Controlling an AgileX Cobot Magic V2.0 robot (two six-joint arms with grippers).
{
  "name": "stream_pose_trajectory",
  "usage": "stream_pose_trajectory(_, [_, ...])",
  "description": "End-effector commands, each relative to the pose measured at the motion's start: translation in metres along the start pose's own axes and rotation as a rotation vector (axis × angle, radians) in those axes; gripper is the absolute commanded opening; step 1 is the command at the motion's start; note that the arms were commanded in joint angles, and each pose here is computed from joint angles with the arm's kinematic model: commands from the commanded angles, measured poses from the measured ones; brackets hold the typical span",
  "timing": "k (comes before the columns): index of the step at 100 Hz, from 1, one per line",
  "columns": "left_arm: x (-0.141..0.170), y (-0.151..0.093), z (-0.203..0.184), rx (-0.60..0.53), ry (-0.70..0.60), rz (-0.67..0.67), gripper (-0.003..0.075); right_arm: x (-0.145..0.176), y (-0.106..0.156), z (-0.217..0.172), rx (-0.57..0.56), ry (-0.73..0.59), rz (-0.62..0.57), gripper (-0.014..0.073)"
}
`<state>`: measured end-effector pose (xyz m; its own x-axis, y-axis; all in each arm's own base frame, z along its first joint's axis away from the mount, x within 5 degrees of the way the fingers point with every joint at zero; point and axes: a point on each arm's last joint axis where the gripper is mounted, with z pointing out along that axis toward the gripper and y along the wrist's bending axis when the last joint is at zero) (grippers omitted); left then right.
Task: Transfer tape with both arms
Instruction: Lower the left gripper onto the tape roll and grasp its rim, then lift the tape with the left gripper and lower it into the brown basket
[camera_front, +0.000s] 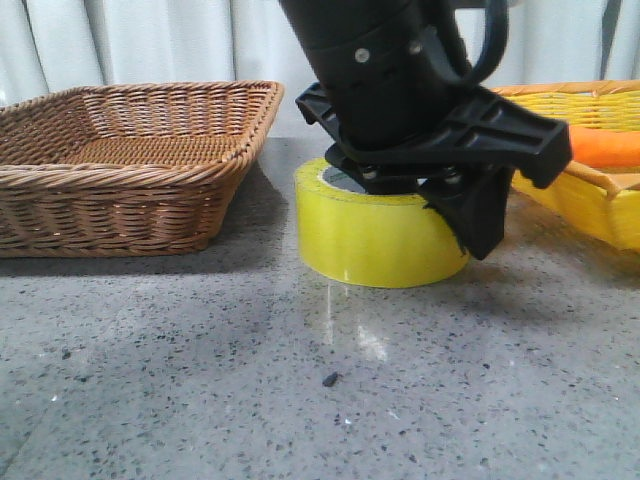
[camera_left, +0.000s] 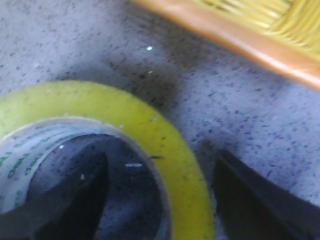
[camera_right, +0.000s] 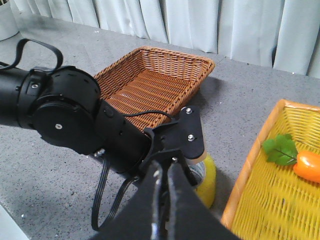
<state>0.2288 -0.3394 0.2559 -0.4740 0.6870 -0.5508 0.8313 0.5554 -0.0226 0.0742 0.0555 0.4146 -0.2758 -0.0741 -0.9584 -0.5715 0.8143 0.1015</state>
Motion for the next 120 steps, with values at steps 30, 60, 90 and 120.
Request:
stream_pose_trajectory(30, [-0.018, 0.0, -0.028, 0.0, -0.122, -0.004, 0.0098, -0.013, 0.0, -0.005, 0.001, -0.096, -0.011, -0.0074])
stream_pose_trajectory(60, [-0.037, -0.001, -0.06, -0.002, -0.173, 0.005, -0.002, -0.013, 0.0, -0.005, 0.002, -0.094, -0.011, -0.0074])
stream_pose_trajectory(90, [-0.055, 0.028, -0.167, -0.174, -0.371, 0.054, -0.002, -0.013, 0.0, -0.005, 0.002, -0.091, -0.011, -0.0074])
stream_pose_trajectory(120, [-0.018, 0.1, -0.188, -0.289, -0.22, -0.161, -0.002, -0.013, 0.0, -0.005, 0.002, -0.091, -0.011, -0.0074])
